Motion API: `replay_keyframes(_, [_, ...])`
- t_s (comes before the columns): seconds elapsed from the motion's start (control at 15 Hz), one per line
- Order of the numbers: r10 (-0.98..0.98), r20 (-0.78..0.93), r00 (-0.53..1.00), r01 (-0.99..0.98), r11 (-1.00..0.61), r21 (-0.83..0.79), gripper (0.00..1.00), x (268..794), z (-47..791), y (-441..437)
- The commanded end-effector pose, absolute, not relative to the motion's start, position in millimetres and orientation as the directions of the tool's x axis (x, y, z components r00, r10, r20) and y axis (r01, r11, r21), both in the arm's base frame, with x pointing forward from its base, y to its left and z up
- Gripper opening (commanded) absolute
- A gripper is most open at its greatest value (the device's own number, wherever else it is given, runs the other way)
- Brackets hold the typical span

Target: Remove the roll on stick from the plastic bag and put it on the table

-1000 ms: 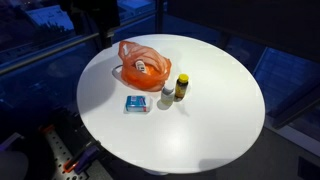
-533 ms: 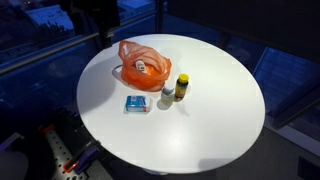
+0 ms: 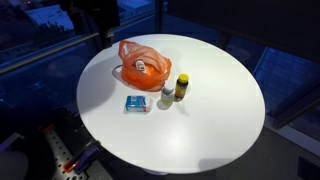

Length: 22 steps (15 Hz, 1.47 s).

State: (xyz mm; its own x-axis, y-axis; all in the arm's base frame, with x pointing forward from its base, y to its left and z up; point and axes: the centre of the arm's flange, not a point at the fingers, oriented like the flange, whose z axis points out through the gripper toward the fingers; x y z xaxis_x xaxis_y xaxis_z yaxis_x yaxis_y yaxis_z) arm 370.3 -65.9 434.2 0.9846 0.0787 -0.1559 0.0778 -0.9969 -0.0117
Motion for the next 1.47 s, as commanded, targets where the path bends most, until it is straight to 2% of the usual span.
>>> replay_keyframes(0.0, [0.079, -0.156, 0.985, 0.078, -0.997, -0.012, 1.00, 370, 434, -66])
replay_keyframes(0.33, [0.079, -0.156, 0.985, 0.078, -0.997, -0.012, 1.00, 370, 434, -66])
replay_keyframes(1.0, [0.026, -0.127, 0.992, 0.025, -1.000, -0.006, 1.00, 480, 459, -12])
replay_keyframes(1.4, [0.042, -0.128, 0.991, 0.041, -0.999, -0.010, 1.00, 513, 444, -11])
